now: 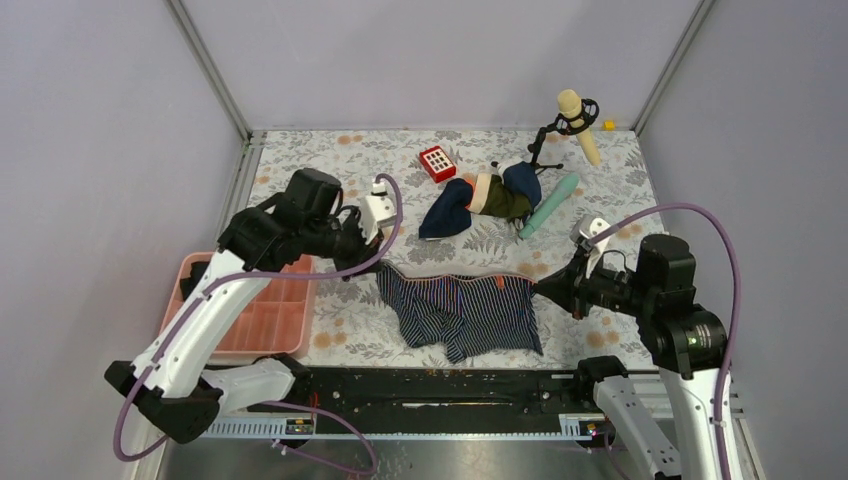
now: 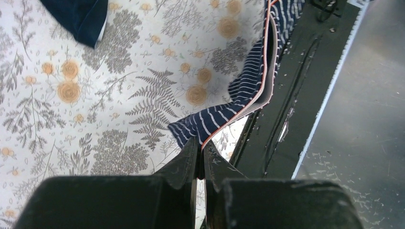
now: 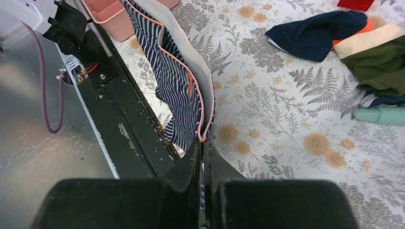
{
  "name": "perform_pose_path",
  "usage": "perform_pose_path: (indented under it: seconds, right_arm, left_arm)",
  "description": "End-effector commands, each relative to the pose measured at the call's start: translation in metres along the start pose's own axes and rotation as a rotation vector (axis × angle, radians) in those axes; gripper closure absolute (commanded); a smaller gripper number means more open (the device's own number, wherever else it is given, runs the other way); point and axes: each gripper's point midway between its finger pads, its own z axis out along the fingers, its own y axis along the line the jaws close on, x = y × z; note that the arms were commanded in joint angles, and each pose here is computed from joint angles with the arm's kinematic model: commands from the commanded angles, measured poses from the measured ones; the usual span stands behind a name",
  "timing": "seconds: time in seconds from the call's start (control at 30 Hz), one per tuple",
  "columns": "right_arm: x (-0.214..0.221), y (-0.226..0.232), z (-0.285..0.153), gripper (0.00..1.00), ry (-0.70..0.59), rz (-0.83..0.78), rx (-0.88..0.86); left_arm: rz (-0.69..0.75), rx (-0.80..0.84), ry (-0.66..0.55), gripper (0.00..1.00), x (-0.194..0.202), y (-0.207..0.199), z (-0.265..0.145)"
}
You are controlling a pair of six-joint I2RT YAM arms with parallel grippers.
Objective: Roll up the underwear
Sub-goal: Flatten out the underwear at the center of the board.
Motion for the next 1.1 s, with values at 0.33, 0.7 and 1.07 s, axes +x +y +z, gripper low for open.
perform_pose_path:
  seconds: [0.33, 0.7, 1.07]
  right_arm:
    - [0.069, -0.121, 0.078, 1.00, 0.299, 0.262, 0.179]
    - [0.095, -0.224, 0.118, 1.00, 0.445, 0.298, 0.425]
    - [0.091, -0.266, 0.126, 0.58, 0.480, 0.337, 0.577]
  left_arm:
    - [-0.318, -0.195, 0.275, 1.00, 0.036, 0.104, 0.115]
    - [-0.457, -0.282, 0.352, 0.99, 0.053, 0.178, 0.182]
    - [-0.549, -0.278, 0.424, 0.79, 0.085, 0.200, 0.212]
